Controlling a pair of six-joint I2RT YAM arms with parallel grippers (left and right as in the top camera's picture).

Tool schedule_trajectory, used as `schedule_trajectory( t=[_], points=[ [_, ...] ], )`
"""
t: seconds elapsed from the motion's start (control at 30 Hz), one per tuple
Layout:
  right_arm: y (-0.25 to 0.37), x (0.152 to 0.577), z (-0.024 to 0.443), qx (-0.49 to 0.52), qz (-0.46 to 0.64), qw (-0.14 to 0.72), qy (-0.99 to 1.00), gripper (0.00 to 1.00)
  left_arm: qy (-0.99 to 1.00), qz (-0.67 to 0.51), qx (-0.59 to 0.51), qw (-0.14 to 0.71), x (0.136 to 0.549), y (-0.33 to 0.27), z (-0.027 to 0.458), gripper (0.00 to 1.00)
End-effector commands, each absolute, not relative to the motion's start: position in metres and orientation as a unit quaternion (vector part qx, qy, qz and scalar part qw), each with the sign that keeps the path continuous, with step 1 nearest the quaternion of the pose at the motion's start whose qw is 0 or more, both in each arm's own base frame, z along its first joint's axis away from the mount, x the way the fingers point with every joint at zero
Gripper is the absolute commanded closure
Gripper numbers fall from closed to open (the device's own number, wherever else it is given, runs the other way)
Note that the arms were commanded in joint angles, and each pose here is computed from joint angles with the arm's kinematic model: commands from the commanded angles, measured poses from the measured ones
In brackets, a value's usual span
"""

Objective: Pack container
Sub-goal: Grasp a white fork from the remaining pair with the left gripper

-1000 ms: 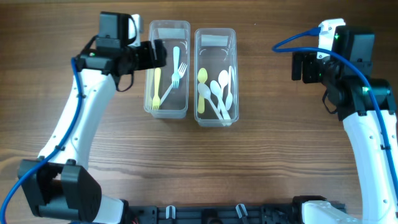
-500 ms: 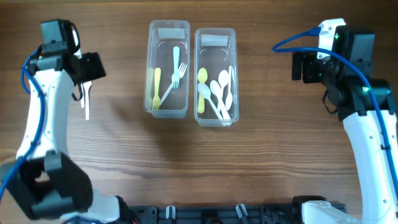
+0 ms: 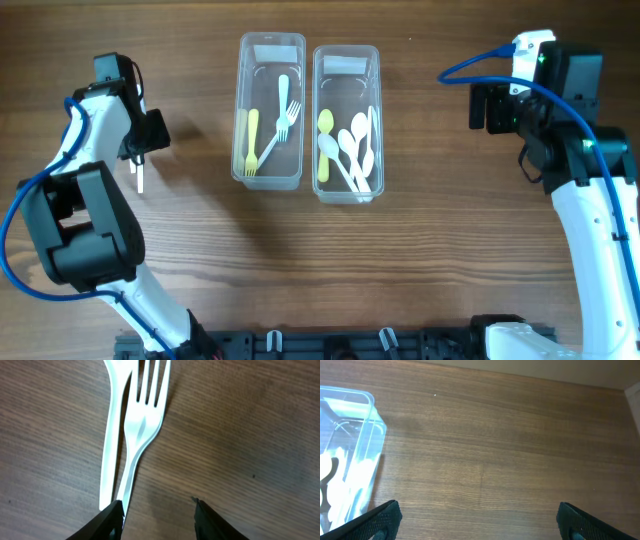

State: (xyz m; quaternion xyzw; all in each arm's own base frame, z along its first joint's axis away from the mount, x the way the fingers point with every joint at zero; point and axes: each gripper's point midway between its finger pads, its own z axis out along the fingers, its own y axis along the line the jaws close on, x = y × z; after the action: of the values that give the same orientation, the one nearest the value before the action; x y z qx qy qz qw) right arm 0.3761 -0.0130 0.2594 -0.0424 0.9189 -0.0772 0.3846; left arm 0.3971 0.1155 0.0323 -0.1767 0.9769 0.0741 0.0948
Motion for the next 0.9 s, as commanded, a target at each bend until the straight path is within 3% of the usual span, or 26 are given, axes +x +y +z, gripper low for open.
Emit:
schedule_trajectory(
  t=[0.0,0.4,0.87],
  points=[
    [-0.017,0.378,0.260,-0.042,-0.089,0.384,0.918,0.00,0.976,0.083,-0.175,0.099,0.398,0.127,0.028,0.49],
    [-0.017,0.378,0.260,-0.042,-0.089,0.384,0.918,0.00,0.986,0.038,-0.093,0.134,0.419,0.122,0.023,0.46],
    [-0.017,0.378,0.260,-0.042,-0.089,0.384,0.918,0.00,0.988,0.032,-0.082,0.127,0.422,0.121,0.006,0.39]
  ],
)
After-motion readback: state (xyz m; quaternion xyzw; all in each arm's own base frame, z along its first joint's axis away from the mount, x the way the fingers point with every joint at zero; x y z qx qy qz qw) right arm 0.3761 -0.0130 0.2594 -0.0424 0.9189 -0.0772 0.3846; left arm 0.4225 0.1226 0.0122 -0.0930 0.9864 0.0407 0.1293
